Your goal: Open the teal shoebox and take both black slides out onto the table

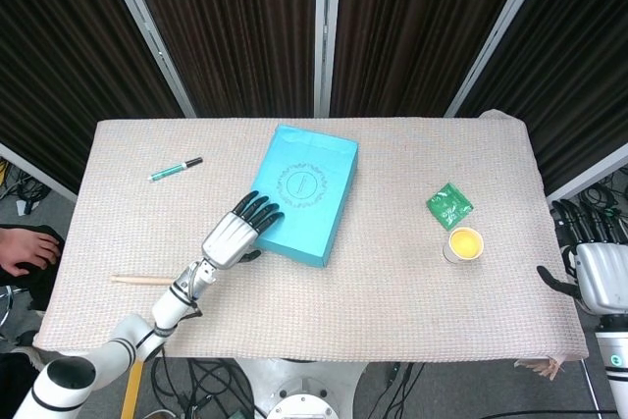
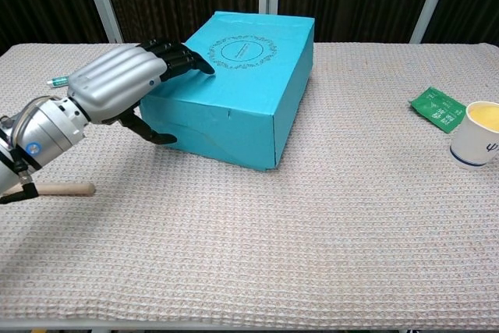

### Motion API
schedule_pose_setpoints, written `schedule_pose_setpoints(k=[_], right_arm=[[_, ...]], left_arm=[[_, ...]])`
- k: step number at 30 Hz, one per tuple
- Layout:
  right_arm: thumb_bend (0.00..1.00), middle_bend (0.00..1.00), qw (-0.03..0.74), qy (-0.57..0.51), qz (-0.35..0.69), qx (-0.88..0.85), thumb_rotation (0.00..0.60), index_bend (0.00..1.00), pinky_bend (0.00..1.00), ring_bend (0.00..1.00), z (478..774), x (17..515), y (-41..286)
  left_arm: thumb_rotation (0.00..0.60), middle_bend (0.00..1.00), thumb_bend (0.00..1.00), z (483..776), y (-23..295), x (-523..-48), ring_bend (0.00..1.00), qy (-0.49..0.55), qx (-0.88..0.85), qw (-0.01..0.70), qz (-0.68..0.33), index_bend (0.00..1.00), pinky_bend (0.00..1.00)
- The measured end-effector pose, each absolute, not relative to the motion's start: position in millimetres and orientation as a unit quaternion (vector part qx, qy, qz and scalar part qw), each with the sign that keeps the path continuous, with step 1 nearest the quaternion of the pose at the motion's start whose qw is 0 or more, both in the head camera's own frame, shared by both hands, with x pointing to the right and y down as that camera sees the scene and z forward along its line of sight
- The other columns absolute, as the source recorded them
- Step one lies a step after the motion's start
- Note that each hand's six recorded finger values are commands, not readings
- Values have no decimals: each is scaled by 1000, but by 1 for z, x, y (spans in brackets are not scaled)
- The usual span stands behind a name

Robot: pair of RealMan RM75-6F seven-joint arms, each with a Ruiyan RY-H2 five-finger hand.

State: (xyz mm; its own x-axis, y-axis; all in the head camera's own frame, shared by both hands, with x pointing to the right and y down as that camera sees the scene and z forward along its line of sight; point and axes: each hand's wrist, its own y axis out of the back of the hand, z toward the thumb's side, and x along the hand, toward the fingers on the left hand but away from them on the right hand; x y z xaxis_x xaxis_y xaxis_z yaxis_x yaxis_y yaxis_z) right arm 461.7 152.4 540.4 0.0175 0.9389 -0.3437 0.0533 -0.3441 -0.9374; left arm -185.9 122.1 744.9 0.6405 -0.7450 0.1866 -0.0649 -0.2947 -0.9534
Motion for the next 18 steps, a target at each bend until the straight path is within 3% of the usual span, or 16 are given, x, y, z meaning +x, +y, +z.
schedule_pose_setpoints(k=[18], right_arm=[[101,86,391,-418,565,-594,600,8,85,14,541,464,153]], left_arm=[[600,164,123,744,120,-179,107,328,-736,506,-308,176,176]])
